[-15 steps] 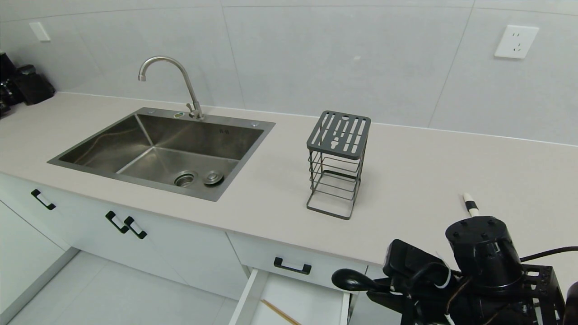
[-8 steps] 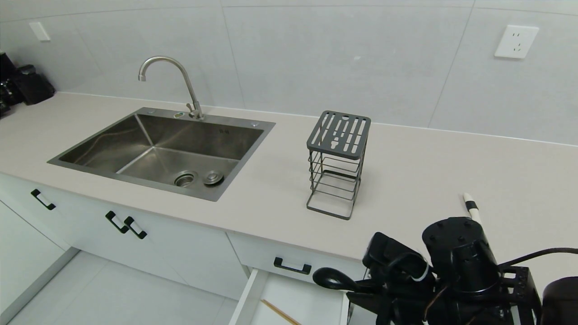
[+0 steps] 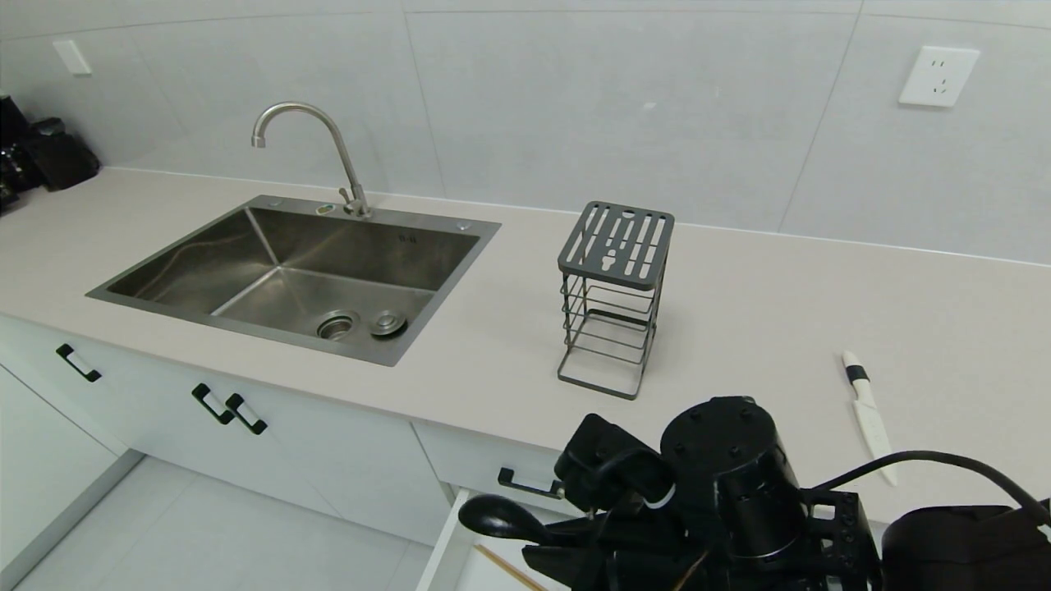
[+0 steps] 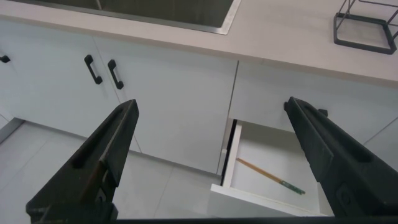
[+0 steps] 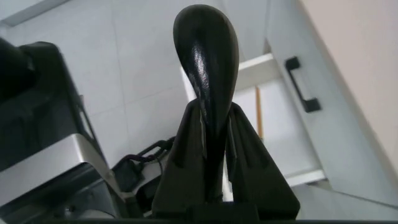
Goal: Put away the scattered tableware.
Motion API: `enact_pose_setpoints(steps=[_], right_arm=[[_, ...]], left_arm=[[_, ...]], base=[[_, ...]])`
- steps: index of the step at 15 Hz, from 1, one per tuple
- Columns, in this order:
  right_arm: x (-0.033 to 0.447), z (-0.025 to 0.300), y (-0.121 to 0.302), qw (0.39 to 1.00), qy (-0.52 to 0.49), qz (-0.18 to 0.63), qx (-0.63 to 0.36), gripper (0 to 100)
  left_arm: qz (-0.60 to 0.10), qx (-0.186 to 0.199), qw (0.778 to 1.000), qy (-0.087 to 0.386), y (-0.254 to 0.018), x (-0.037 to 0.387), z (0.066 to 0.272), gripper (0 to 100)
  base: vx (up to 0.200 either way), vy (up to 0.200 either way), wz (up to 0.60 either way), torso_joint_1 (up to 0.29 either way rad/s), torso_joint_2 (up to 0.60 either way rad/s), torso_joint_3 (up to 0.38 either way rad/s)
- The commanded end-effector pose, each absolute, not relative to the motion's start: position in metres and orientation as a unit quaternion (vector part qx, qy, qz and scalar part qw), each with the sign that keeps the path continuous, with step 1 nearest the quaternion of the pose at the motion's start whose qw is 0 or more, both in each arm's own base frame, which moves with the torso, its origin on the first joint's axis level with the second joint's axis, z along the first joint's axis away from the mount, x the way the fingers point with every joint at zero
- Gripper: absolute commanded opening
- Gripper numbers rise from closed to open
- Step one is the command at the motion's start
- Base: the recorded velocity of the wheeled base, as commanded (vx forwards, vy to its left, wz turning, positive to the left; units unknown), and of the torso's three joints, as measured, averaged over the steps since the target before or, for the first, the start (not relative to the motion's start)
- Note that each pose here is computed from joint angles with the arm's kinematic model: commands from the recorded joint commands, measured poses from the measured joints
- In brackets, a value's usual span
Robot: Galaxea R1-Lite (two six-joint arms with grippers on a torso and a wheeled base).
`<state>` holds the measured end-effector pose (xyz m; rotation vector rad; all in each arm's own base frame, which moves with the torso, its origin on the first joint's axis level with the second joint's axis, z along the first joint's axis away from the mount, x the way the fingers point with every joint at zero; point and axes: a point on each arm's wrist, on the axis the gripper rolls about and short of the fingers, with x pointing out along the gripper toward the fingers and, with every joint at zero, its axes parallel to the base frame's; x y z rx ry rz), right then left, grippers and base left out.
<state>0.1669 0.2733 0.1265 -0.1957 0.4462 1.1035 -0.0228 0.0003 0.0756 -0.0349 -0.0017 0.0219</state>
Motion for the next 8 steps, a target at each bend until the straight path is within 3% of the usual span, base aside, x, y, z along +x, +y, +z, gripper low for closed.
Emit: enact_pose_setpoints(steps=[1, 8], right_arm=[[0.167, 0.126, 0.287, 0.818, 0.195, 0.53, -0.106, 0], [0.158, 0.132, 0.3, 0.817, 0.185, 0.538, -0.094, 0]], left_arm=[[0.011, -0.018, 1.0, -0.001, 0.0, -0.023, 0.076, 100], [0.011, -0.018, 1.0, -0.001, 0.0, -0.023, 0.076, 100]], base=[[0.0, 0.0, 0.0, 0.0, 0.0, 0.0], [0.0, 0.0, 0.0, 0.0, 0.0, 0.0]])
